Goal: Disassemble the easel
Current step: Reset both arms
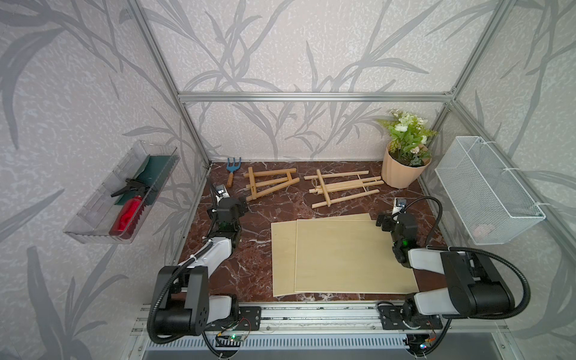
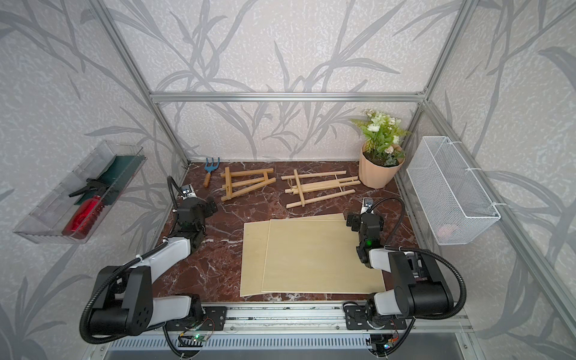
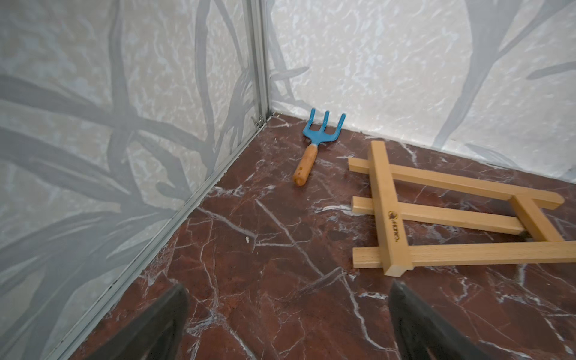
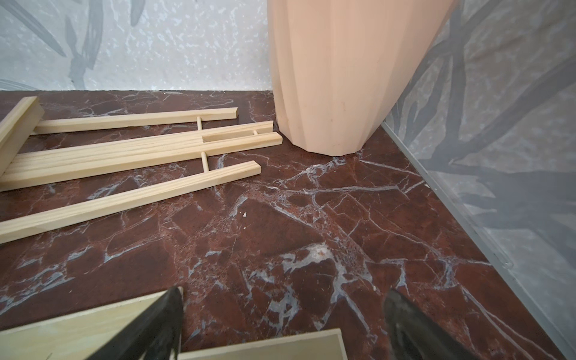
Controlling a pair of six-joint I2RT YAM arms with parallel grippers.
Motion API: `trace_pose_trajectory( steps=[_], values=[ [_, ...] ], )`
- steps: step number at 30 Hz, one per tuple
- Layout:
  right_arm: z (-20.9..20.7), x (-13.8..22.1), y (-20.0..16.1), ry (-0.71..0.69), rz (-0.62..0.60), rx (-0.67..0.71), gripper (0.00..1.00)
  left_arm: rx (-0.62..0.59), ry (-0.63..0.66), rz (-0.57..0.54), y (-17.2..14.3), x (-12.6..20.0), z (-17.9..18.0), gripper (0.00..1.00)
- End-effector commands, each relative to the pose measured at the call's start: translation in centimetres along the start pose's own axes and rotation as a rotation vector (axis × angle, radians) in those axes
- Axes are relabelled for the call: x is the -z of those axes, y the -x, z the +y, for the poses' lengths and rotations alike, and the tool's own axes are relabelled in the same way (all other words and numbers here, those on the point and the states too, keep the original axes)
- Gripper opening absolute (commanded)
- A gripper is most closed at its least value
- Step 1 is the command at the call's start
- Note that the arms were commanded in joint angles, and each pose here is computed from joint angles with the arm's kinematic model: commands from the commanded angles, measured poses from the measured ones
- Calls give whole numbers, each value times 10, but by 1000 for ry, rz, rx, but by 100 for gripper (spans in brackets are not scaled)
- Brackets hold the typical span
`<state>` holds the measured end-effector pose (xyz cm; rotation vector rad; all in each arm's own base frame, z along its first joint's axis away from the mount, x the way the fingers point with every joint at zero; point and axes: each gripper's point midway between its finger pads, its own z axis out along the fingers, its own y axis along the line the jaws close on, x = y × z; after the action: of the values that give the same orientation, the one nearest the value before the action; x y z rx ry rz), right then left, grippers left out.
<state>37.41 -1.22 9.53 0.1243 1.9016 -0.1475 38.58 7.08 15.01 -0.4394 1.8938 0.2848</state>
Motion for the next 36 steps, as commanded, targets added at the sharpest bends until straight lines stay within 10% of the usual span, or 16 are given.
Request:
trace_pose_trajectory(
  steps=[1, 12, 36],
  values=[
    [11, 0, 17, 66, -98, 1, 99, 35, -19, -1, 1, -6, 0, 99],
    [22, -7, 17, 119, -70, 25, 99, 84, -28, -121, 15, -7, 14, 99],
    [44, -12, 6, 216, -53, 87, 99, 12, -82, 30, -10, -12, 3, 99]
  ],
)
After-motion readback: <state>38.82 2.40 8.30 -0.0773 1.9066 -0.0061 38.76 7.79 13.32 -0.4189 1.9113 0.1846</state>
